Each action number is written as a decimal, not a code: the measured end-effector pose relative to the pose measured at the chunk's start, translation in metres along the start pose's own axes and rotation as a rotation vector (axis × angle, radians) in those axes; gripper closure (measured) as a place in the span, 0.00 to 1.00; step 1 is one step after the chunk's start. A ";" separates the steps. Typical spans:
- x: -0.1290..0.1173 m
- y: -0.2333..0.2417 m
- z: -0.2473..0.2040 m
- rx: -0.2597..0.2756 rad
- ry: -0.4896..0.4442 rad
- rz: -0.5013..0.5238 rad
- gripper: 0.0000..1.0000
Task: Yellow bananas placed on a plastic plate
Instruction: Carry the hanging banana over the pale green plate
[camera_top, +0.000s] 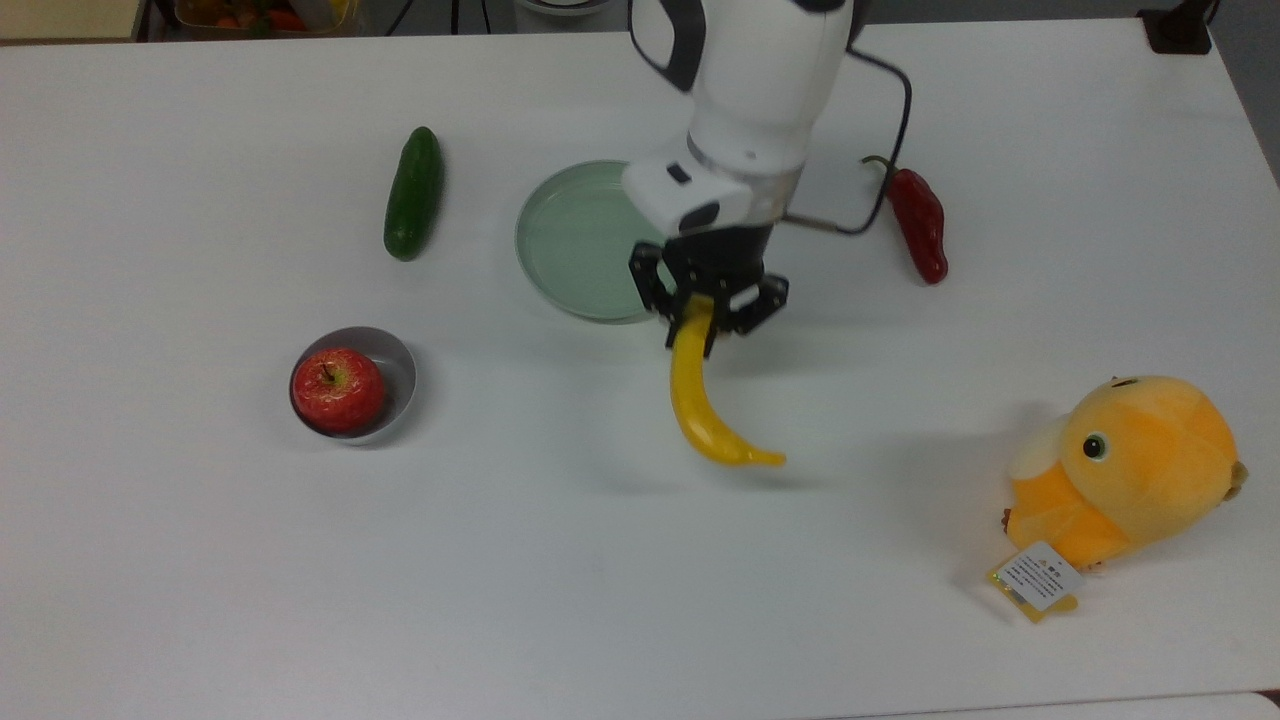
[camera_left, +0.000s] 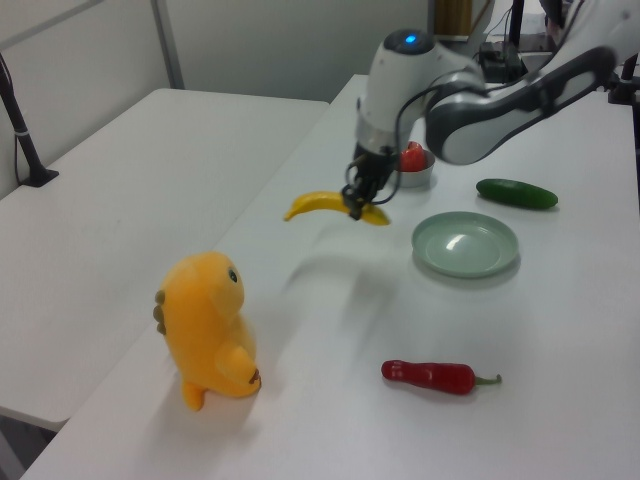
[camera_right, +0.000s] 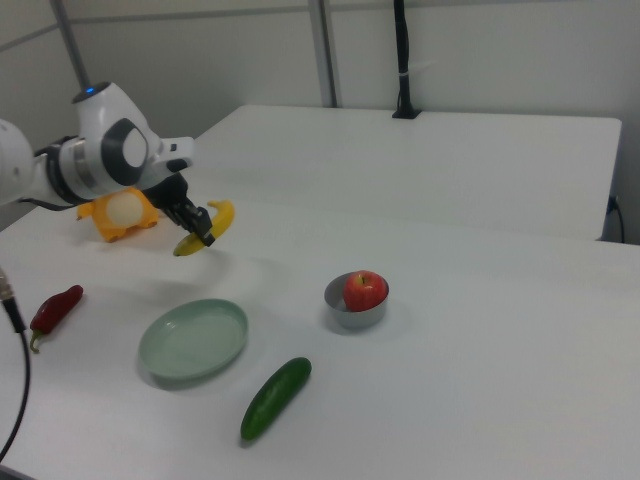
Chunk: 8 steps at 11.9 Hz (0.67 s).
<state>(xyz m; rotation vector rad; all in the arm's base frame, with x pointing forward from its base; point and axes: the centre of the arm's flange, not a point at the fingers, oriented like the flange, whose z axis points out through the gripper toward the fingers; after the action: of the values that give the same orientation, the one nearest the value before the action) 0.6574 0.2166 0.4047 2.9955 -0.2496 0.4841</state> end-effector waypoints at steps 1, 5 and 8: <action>-0.014 0.009 -0.015 -0.007 -0.016 -0.026 0.69; -0.067 0.048 -0.055 -0.039 -0.137 -0.145 0.69; -0.094 0.077 -0.061 -0.074 -0.269 -0.190 0.69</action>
<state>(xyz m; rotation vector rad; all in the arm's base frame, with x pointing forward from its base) 0.5370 0.1618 0.4374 2.9650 -0.0004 0.0517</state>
